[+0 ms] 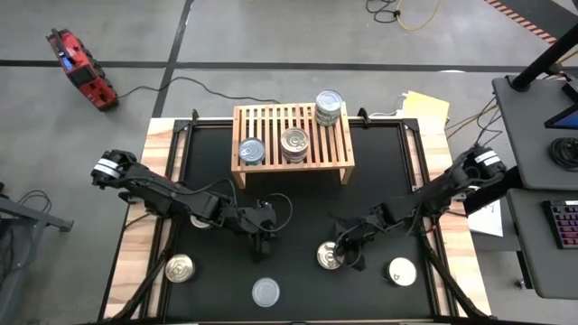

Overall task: Stack canned seafood by type on shelf
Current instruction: Put the blue pink tuna can on the shelf

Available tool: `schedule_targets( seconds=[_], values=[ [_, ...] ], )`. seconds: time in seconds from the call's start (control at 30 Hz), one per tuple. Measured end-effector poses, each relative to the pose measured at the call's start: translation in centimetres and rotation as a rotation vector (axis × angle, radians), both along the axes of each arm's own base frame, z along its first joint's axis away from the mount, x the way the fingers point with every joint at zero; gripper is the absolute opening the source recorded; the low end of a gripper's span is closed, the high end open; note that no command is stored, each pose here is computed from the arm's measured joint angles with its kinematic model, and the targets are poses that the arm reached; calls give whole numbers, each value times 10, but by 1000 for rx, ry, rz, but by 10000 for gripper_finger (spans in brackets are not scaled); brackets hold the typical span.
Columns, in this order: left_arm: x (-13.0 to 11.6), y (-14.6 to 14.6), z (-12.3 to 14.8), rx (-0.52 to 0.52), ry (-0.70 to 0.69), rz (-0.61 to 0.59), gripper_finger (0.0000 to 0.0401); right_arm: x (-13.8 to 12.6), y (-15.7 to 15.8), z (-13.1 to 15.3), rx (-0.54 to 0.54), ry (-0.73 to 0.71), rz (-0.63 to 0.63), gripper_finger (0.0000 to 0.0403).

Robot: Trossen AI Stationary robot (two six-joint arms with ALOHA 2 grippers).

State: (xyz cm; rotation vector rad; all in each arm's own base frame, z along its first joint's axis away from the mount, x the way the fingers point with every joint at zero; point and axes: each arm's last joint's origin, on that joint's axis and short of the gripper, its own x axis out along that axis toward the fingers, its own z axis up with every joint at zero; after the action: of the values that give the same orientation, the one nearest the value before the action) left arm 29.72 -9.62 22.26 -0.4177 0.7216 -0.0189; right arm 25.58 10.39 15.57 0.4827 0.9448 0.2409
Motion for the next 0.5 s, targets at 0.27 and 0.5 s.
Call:
schedule_targets(
  seconds=[0.27,0.5],
  values=[
    [0,0,0,-2,-6,0,0,9,3,-17,9,21,-8,13],
    [2,0,-1,0,-11,5,0,15,-8,-18,-44,-14,-105,13]
  ],
)
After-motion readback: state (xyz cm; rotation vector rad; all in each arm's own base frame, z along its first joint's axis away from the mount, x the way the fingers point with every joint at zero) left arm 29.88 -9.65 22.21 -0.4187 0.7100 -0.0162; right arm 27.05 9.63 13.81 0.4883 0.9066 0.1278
